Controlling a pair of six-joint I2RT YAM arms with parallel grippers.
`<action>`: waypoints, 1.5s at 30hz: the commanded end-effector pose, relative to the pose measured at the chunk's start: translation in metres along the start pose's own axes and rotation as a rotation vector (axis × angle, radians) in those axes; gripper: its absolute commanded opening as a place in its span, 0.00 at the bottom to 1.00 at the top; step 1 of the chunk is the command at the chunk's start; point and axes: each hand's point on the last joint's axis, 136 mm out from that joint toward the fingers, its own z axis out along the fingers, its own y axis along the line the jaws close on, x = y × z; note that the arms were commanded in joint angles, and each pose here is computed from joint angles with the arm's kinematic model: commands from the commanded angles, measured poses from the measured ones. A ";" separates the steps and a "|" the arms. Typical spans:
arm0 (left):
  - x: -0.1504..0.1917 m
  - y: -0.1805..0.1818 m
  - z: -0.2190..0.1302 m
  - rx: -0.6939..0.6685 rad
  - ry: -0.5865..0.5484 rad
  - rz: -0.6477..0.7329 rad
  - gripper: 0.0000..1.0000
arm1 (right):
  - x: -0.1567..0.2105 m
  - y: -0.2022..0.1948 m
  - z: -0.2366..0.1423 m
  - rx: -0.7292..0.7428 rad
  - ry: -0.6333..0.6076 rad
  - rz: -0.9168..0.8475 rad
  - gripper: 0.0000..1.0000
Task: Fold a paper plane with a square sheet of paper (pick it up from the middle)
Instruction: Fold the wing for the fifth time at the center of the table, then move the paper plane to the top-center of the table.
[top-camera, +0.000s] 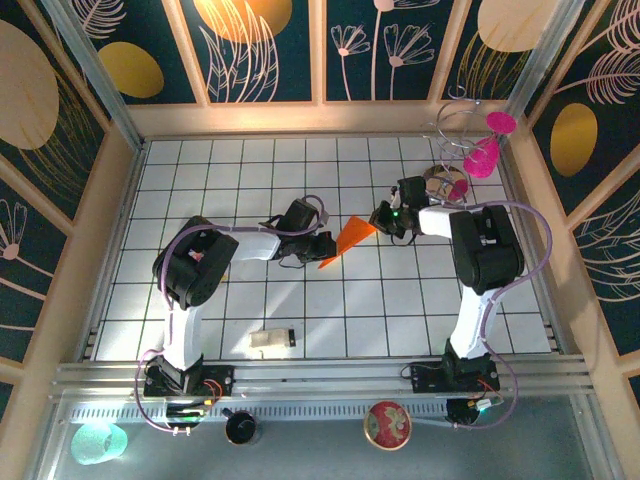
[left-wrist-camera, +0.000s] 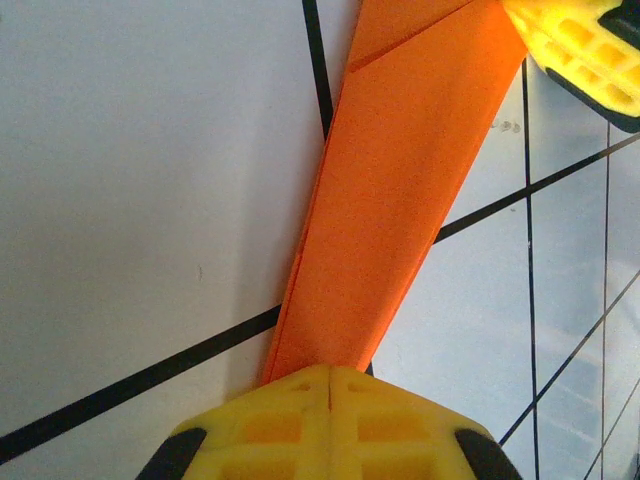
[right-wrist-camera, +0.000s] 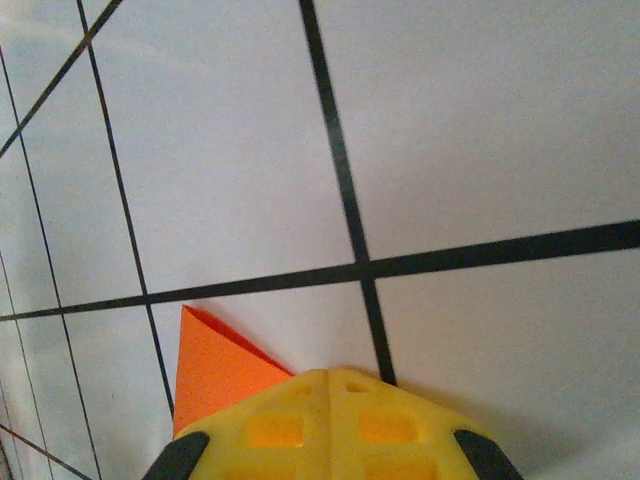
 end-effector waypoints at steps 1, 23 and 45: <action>0.055 0.062 0.004 -0.189 0.162 -0.129 0.00 | -0.018 -0.031 -0.004 0.108 -0.096 0.016 0.03; -0.045 -0.043 -0.069 0.086 -0.113 -0.001 0.38 | 0.008 0.049 -0.062 0.131 -0.204 -0.054 0.36; -0.073 0.045 -0.142 -0.233 -0.379 -0.027 0.96 | 0.070 0.065 -0.015 0.353 -0.070 0.058 0.70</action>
